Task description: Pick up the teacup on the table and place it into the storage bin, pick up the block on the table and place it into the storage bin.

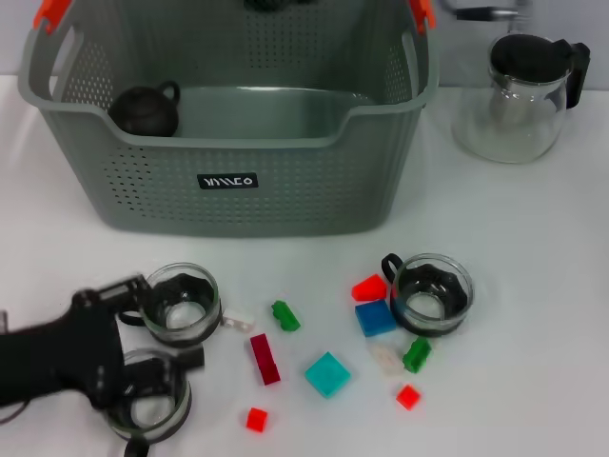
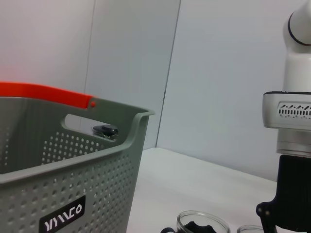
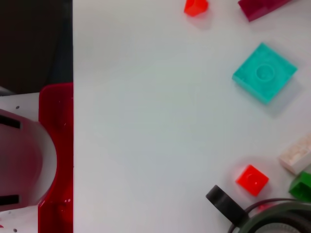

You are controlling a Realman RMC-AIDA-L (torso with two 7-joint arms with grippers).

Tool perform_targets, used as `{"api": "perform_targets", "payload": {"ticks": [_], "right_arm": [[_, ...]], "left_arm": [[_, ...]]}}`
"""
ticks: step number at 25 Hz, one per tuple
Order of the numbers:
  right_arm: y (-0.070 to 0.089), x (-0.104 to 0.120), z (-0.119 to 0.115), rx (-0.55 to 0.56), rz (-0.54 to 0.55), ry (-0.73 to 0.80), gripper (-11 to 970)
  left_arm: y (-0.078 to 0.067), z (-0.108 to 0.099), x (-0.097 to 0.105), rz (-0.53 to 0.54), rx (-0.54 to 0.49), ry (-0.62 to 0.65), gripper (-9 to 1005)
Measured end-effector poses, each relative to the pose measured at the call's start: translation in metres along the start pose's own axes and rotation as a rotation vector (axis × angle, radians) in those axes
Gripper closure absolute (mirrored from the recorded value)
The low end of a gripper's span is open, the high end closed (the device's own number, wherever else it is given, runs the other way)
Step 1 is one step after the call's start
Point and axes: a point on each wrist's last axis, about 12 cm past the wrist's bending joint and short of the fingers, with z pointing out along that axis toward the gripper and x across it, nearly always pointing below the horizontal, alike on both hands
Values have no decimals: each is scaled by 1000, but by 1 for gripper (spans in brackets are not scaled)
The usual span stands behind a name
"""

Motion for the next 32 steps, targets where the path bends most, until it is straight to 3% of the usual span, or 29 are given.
{"api": "perform_targets", "payload": {"ticks": [1,7,14,21,30,32], "right_arm": [[0,0,0,0,0,0,906],[-18,5,53,139,25,179,903],[-18,25,78,229,-1,293,900],[-21,46,81,255,7,340,896],[-25,47,76,266,39,330,891],[-26,44,73,262,43,318,667]], "left_arm": [[-3,1,0,2,29,3,155],[-9,10,1,-3,114,23,155],[-11,16,2,-7,136,25,155],[-11,18,3,-7,137,24,155],[-11,19,2,-9,134,17,155],[-10,19,2,-10,132,16,155]]}}
